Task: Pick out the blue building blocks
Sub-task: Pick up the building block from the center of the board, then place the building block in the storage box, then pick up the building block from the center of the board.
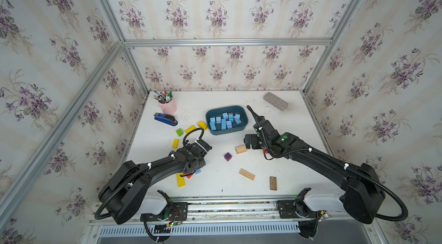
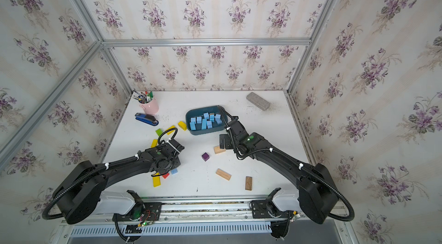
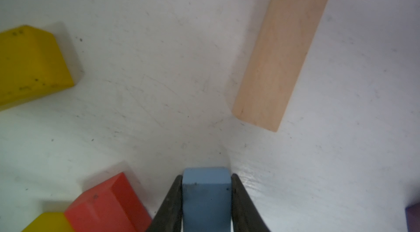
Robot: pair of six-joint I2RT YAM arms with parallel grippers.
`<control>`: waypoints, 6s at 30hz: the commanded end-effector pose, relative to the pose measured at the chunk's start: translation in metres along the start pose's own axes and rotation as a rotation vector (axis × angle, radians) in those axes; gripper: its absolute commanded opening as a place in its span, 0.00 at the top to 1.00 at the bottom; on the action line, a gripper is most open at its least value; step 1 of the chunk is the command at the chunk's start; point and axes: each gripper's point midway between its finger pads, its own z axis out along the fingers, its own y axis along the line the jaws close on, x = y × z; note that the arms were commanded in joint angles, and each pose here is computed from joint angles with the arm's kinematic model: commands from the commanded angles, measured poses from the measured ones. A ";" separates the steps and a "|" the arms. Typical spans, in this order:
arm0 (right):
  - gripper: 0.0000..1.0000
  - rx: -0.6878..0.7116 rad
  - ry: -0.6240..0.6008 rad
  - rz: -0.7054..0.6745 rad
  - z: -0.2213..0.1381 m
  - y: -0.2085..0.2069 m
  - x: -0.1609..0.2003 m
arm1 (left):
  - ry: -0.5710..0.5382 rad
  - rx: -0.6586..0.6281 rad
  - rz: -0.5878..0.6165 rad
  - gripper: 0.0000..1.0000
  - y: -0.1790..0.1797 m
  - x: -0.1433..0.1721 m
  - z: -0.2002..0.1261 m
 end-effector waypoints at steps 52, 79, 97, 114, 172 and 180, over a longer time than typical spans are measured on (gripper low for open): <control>0.00 0.040 0.016 0.105 0.003 -0.025 0.006 | -0.064 0.132 0.254 0.61 -0.209 -0.171 0.027; 0.22 0.259 0.127 0.463 0.074 -0.053 0.005 | -0.231 0.493 0.432 0.01 -0.145 -0.149 -0.149; 0.34 0.358 0.150 0.533 0.099 -0.040 0.011 | -0.363 0.694 0.699 0.01 -0.096 -0.089 -0.205; 0.46 0.376 0.173 0.567 0.121 -0.034 0.015 | -0.400 0.705 0.707 0.01 -0.087 -0.082 -0.206; 0.70 0.364 0.204 0.518 0.130 -0.027 0.013 | -0.392 0.678 0.705 0.01 -0.085 -0.083 -0.198; 0.80 0.342 0.148 0.505 0.112 -0.023 -0.011 | -0.398 0.673 0.703 0.01 -0.084 -0.084 -0.199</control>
